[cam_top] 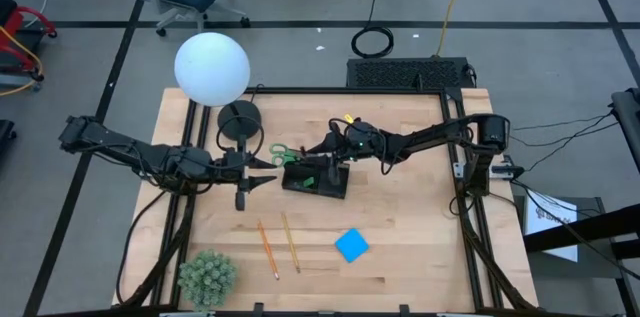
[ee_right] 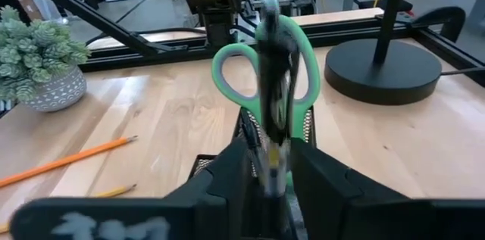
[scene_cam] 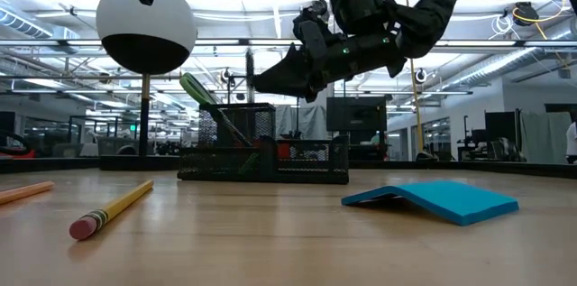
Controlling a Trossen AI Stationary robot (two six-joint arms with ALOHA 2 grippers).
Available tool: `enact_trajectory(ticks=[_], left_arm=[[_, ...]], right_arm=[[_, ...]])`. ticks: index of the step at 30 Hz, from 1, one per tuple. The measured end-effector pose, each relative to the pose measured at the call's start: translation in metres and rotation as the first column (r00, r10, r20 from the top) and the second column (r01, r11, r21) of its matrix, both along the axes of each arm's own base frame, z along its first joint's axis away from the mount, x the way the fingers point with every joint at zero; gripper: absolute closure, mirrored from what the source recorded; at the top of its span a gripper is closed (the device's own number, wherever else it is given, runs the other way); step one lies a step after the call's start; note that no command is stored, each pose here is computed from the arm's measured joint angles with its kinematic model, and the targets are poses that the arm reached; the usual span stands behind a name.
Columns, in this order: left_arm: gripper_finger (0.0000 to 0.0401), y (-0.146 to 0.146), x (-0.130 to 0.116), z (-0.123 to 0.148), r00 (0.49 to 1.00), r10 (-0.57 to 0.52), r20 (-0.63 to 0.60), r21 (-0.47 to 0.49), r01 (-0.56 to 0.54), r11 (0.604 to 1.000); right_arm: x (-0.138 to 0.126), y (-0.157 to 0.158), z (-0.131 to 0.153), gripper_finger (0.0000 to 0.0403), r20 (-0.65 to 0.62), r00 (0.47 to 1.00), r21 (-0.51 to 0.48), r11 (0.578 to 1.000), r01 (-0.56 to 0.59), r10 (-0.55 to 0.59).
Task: Pick and place office supplies into organizer
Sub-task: Put the black pen into the black desk organizer, then put the orange pencil into the black desk organizer
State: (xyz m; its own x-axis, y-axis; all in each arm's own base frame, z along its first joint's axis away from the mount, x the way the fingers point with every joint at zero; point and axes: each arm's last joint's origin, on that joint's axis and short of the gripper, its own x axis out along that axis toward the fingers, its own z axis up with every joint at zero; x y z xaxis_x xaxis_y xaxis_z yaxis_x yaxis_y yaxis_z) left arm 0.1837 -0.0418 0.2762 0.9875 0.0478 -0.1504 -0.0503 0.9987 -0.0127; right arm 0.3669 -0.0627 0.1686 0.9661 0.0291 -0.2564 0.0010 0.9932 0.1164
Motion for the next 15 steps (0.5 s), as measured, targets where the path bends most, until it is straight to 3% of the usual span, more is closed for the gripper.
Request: enact_trajectory(ticks=[8, 15], left_arm=[[0.0270, 0.0000, 0.0000, 0.0000, 1.000, 0.002, 0.001, -0.011, -0.002, 1.000], [0.0270, 0.0000, 0.0000, 0.0000, 1.000, 0.003, 0.001, -0.022, -0.003, 1.000]], right_arm=[[0.0005, 0.0019, 0.0000, 0.0255, -0.001, 1.000, -0.008, 1.000, 0.024, -0.024], [0.0013, 0.0038, 0.0015, 0.0237, 0.016, 0.998, -0.027, 0.998, 0.058, -0.057]])
